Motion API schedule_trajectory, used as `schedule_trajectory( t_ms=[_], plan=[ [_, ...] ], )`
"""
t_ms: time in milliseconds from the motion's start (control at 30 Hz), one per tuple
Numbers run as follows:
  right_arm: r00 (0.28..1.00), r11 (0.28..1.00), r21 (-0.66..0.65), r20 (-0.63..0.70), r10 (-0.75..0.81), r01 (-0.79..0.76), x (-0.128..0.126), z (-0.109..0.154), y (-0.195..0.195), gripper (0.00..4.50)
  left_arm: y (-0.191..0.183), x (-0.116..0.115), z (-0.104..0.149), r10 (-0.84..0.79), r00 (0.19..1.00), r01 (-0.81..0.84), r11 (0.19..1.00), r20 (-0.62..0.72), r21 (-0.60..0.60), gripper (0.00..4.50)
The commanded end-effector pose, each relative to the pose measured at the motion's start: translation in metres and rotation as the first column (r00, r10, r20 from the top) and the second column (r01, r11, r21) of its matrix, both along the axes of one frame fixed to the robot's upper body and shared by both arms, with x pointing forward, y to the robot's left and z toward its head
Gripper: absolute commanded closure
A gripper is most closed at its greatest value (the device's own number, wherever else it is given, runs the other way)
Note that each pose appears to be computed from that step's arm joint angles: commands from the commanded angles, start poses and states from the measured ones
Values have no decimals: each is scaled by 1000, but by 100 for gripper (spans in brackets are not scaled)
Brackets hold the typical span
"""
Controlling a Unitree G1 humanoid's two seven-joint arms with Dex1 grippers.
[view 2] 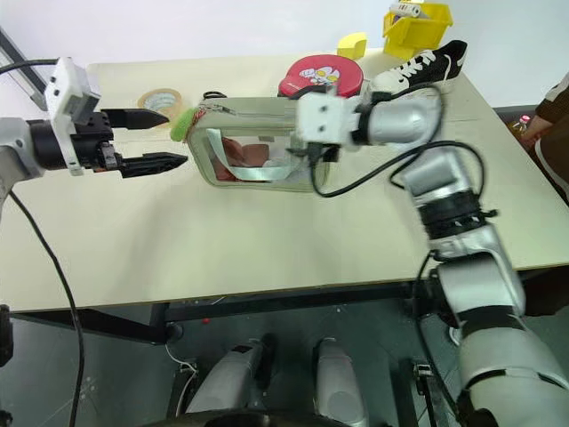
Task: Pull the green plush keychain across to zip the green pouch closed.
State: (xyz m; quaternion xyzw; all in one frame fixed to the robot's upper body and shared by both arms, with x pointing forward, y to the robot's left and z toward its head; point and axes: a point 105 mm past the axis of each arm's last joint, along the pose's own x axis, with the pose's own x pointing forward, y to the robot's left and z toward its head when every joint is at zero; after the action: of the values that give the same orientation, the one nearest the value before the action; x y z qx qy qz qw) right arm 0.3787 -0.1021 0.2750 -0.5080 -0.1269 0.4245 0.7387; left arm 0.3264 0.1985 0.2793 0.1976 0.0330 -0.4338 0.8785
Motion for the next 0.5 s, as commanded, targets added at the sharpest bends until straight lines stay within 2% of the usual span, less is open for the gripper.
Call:
schedule_trajectory(
  t_ms=[33, 133, 233, 333, 433, 500],
  plan=[
    [999, 1000, 28, -32, -5, 6, -8, -2, -5, 9, 22, 2, 18, 77, 994, -77, 997, 81, 2, 0],
    [999, 999, 29, -48, -25, 26, -4, -11, -6, 9, 32, 10, 17, 122, 989, -122, 993, 87, -11, 0],
    [996, 997, 51, -76, -49, 53, 11, -22, -1, 9, 38, 22, 9, 164, 983, -161, 986, 83, -47, 0],
    [995, 996, 67, -84, -58, 64, 19, -24, 1, 9, 37, 31, 4, 181, 980, -175, 982, 84, -77, 0],
    [994, 995, 74, -98, -56, 64, 23, -27, 2, 92, 31, 39, 0, 181, 980, -171, 979, 85, -111, 0],
    [994, 996, 68, -100, -53, 60, 24, -29, 2, 195, 27, 44, -2, 181, 980, -170, 977, 81, -128, 0]
  ],
)
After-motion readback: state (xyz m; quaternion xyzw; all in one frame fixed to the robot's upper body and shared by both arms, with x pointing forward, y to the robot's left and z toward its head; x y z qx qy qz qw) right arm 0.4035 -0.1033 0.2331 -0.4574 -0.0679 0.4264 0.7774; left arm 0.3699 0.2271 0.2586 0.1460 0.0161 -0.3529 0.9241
